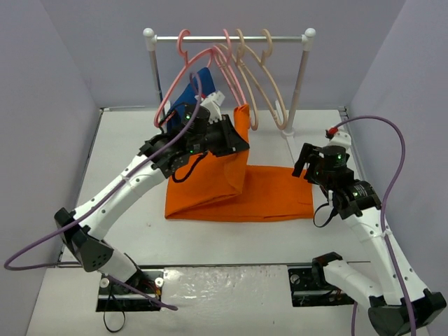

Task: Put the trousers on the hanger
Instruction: Fold the trousers at the center of the board.

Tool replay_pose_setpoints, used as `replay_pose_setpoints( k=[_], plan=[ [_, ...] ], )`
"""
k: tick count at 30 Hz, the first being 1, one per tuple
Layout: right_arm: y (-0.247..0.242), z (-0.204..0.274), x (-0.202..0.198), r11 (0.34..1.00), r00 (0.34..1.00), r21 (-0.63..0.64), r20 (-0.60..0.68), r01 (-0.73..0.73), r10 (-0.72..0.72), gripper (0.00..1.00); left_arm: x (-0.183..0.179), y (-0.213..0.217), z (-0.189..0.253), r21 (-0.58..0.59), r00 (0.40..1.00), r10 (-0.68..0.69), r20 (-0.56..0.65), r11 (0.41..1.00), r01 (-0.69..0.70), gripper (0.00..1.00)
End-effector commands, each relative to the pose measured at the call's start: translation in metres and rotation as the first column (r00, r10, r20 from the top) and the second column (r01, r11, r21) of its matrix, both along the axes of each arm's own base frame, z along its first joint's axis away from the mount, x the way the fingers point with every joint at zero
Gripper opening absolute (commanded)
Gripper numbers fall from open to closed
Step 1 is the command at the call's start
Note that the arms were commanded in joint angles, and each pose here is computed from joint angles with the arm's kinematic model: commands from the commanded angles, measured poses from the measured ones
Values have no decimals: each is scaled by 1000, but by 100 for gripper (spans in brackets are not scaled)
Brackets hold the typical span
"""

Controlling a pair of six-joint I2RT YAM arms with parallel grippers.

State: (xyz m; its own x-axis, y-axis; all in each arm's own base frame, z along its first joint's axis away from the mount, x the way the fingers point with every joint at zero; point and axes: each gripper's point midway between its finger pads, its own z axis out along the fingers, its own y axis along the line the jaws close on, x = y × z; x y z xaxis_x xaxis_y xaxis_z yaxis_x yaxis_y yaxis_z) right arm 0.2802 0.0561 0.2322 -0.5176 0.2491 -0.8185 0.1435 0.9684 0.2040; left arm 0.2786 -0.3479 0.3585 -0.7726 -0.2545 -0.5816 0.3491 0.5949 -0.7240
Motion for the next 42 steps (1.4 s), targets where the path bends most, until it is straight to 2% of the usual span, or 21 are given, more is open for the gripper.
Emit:
replay_pose_setpoints(
  k=[1, 10, 16, 23, 31, 37, 39, 42],
  plan=[
    [-31, 47, -5, 988, 983, -42, 122, 146, -140, 82, 2, -43, 80, -196, 981, -25, 190, 979, 63, 0],
    [-46, 117, -32, 984, 943, 16, 286, 175, -172, 98, -1, -103, 72, -198, 973, -120, 199, 967, 160, 0],
    [-53, 142, -46, 983, 923, 31, 340, 183, -183, 100, 1, -139, 65, -204, 968, -159, 193, 959, 198, 0],
    [-54, 147, -54, 984, 916, 44, 360, 174, -178, 100, 7, -170, 55, -199, 967, -164, 193, 959, 202, 0],
    [-48, 135, -53, 989, 931, 36, 336, 142, -146, 100, 33, -185, -18, -54, 984, -128, 123, 989, 135, 0],
    [-47, 122, -52, 990, 941, 20, 310, 136, -136, 100, 32, -210, -72, 16, 983, -172, 64, 985, 171, 0],
    [-47, 121, -52, 990, 942, 17, 308, 137, -136, 100, 27, -219, -78, 11, 979, -196, 60, 981, 196, 6],
    [-48, 121, -53, 990, 941, 14, 310, 137, -135, 100, 20, -233, -88, 10, 972, -230, 57, 973, 230, 27]
  ],
)
